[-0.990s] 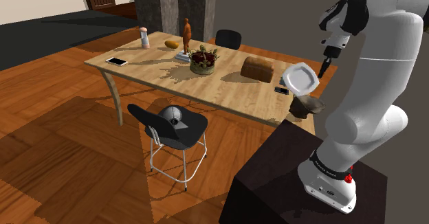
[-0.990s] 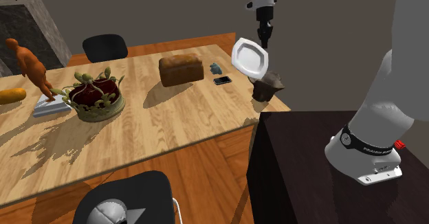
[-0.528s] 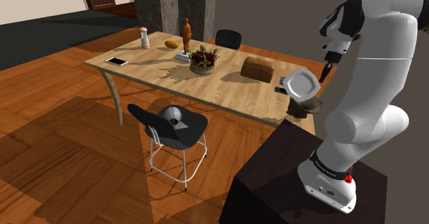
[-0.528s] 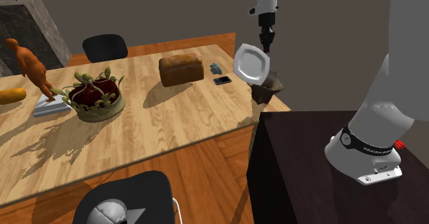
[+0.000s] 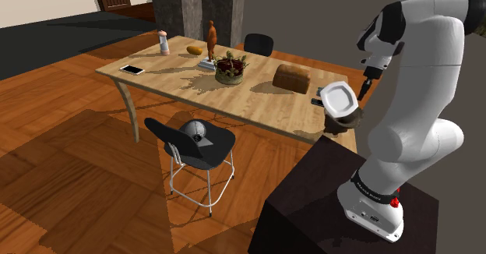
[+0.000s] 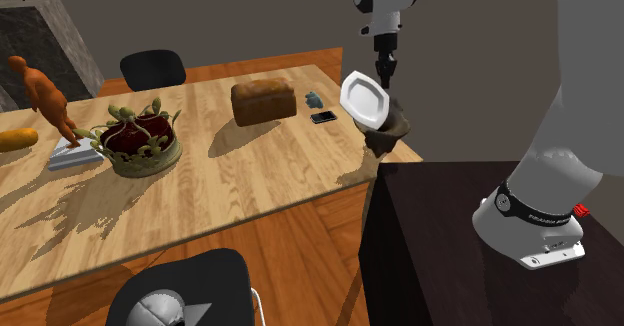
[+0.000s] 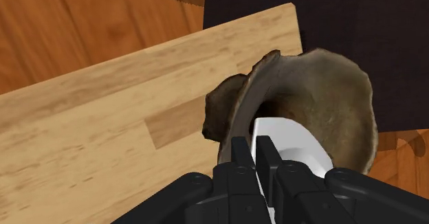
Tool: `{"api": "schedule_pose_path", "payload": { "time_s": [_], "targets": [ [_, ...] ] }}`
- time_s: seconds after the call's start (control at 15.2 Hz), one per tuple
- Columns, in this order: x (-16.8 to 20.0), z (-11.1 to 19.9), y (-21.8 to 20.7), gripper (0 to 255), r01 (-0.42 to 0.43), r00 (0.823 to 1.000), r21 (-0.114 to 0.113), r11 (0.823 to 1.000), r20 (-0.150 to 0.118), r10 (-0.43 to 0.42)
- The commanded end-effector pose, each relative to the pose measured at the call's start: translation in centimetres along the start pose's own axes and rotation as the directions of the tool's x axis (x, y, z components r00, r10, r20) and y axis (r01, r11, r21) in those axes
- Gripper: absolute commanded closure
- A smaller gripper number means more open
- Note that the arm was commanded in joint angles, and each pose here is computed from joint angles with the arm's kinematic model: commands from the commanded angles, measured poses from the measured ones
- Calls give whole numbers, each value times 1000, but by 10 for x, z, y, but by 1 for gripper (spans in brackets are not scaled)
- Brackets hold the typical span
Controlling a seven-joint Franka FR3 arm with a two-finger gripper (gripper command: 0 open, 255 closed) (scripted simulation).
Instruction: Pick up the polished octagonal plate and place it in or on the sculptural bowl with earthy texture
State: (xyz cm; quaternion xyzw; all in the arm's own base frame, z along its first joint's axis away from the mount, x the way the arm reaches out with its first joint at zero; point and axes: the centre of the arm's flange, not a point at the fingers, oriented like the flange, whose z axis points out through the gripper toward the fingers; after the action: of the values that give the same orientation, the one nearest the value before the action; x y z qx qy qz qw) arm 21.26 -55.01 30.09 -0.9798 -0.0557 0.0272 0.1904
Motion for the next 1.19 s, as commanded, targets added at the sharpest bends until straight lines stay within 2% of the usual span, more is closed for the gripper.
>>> {"api": "schedule_pose_path", "payload": {
  "time_s": [0.0,0.59,0.66,0.99,1.12],
  "targets": [
    [1,10,3,255,0,1000,1,1000,0,0],
    [1,16,6,255,0,1000,1,1000,0,0],
    [1,15,5,0,0,1000,1,1000,0,0],
    [1,16,6,0,0,1000,1,1000,0,0],
    [1,-11,6,0,0,1000,1,1000,0,0]
  ]
}}
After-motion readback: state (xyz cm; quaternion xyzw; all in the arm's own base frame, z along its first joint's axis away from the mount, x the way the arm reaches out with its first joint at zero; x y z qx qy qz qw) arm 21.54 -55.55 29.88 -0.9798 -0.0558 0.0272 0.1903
